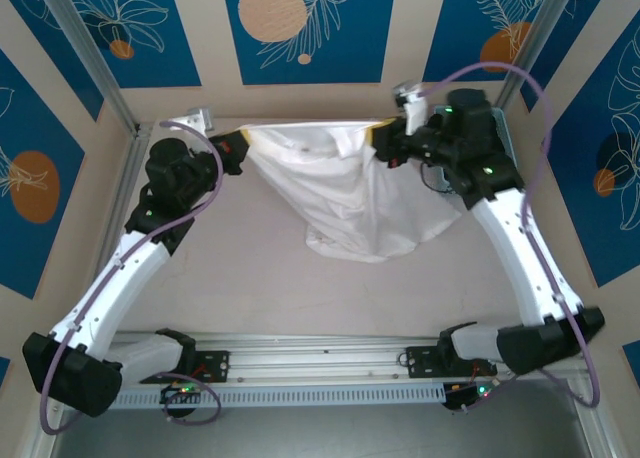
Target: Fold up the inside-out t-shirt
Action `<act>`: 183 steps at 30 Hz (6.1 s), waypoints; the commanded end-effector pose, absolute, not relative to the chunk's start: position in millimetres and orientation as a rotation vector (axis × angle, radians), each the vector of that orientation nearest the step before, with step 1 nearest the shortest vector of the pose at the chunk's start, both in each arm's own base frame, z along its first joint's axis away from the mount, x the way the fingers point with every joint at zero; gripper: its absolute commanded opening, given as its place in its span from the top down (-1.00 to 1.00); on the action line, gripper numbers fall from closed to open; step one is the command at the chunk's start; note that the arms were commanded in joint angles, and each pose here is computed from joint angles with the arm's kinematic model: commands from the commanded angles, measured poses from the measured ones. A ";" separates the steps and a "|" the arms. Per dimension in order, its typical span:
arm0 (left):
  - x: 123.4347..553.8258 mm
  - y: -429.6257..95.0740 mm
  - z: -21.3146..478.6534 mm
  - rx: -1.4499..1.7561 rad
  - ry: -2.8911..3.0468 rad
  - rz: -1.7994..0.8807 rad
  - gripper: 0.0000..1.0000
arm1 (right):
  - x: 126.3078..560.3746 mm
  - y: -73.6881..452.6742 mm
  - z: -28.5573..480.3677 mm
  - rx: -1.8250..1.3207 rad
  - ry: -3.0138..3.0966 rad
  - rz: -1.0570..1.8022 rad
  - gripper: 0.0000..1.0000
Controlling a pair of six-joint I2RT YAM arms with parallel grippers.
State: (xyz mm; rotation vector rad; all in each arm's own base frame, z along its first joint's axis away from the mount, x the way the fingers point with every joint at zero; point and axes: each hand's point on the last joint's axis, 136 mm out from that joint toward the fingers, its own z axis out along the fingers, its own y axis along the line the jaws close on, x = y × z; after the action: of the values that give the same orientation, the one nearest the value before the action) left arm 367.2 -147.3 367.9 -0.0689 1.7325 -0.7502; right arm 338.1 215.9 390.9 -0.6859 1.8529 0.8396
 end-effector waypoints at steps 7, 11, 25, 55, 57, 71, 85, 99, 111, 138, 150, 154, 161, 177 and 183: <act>379.7 -61.2 213.6 -0.287 2.031 -0.303 0.90 | 315.0 314.3 265.8 -0.894 2.145 1.347 0.99; 364.0 -60.5 182.1 -0.266 2.099 -0.282 0.40 | 325.1 334.4 238.1 -0.880 2.211 1.448 0.98; 295.7 -184.7 194.4 0.288 1.925 -0.786 -0.34 | 334.8 346.2 221.2 -0.880 2.251 1.516 0.94; 320.5 -247.1 173.7 0.316 2.017 -0.996 1.00 | 405.3 259.7 188.1 -0.522 2.480 0.527 0.26; 319.3 -243.0 178.1 0.306 2.025 -0.981 1.00 | 389.0 264.1 191.1 -0.586 2.429 0.502 0.18; 310.8 -226.3 202.2 0.319 2.008 -0.910 1.00 | 319.3 330.0 147.0 -0.749 2.289 0.636 0.06; 303.9 -209.2 233.3 0.272 1.968 -0.915 1.00 | 318.1 270.2 195.9 -0.621 2.214 0.587 1.00; 303.2 -216.0 237.8 0.279 1.963 -0.970 1.00 | 291.6 342.2 168.0 -0.912 2.116 0.550 -0.03; 302.5 -209.9 232.7 0.282 1.976 -0.918 1.00 | 323.6 313.3 149.2 -0.817 2.161 0.420 0.53; 342.2 -166.9 293.4 0.148 1.834 -0.561 1.00 | 260.7 246.1 319.2 -0.748 1.961 1.334 1.00; 379.8 -143.2 245.9 0.053 1.910 -0.299 1.00 | 293.5 274.2 241.6 -0.707 2.210 1.302 1.00; 401.6 -141.1 198.6 0.074 2.051 -0.158 0.82 | 302.6 299.1 222.3 -0.660 2.220 1.436 1.00; 370.6 -151.6 176.4 0.161 2.111 -0.222 0.01 | 329.5 303.8 194.4 -0.493 2.297 1.469 1.00; 314.8 -274.2 152.3 0.657 1.999 -0.823 -0.11 | 338.7 284.4 195.3 -0.457 2.311 1.421 1.00; 322.5 -283.6 138.0 0.685 2.027 -0.832 -0.11 | 339.3 282.4 195.2 -0.454 2.309 1.418 1.00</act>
State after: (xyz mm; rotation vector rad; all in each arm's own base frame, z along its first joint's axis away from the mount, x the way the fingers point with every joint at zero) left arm 317.5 -266.4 118.0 0.6224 2.1176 -0.7802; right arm 343.3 284.5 186.5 -0.4365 2.3236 1.4028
